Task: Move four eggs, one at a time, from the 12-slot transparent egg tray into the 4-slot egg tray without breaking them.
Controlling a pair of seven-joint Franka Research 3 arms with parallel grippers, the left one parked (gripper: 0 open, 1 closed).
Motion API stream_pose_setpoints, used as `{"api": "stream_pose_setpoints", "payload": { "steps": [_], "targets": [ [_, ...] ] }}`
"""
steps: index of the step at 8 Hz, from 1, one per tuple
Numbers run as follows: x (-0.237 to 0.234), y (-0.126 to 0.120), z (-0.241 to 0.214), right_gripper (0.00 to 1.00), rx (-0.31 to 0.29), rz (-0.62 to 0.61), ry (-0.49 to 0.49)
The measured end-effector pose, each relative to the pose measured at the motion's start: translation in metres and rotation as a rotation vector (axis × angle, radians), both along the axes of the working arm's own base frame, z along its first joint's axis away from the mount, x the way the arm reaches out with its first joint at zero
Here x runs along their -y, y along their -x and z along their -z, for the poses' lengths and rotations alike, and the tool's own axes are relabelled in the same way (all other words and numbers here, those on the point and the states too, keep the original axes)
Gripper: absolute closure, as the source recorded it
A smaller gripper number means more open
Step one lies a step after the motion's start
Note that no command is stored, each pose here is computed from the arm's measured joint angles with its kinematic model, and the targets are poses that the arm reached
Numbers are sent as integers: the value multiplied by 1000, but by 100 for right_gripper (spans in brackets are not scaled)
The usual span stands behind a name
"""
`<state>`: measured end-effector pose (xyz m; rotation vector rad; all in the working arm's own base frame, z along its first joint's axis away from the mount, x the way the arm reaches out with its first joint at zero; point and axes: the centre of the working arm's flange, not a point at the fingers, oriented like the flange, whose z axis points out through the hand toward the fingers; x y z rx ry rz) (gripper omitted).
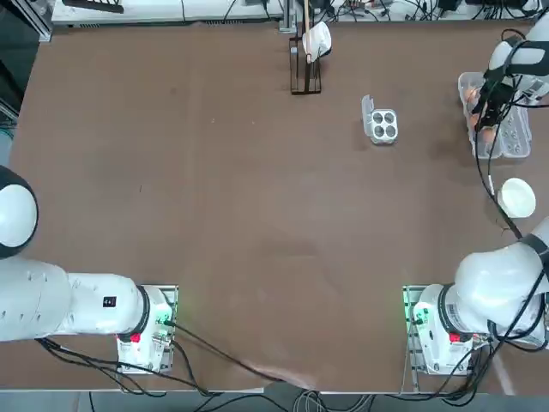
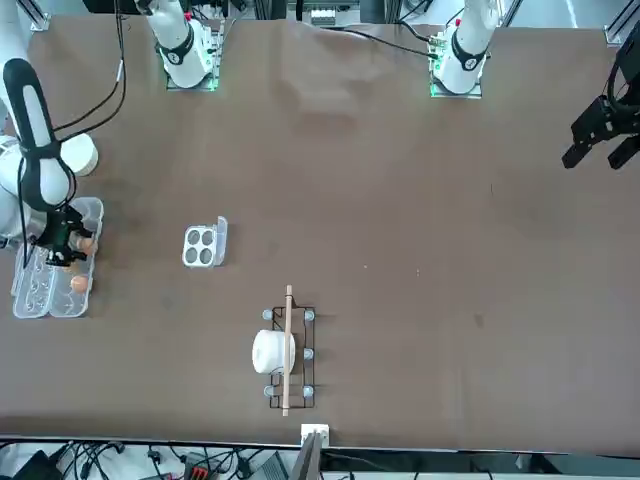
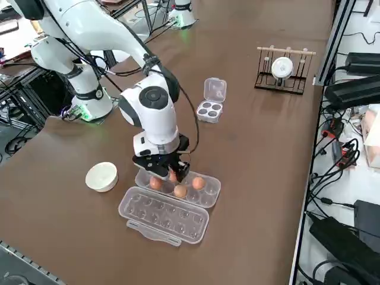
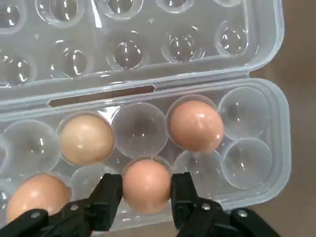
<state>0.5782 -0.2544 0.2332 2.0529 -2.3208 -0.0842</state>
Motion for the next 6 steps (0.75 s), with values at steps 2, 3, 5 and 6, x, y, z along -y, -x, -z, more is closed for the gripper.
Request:
{"api": "stream_pose_setpoints", "payload": {
  "steps": [2,3,5,6],
  "targets": [
    [1,-4,-44,42,-1,-2,3],
    [-4,-5,-67,42,1,-13,5],
    [-46,-15,-113,42,-14,-84,2],
    [-84,-27,-135,42,-28,-146,-1]
  ]
}}
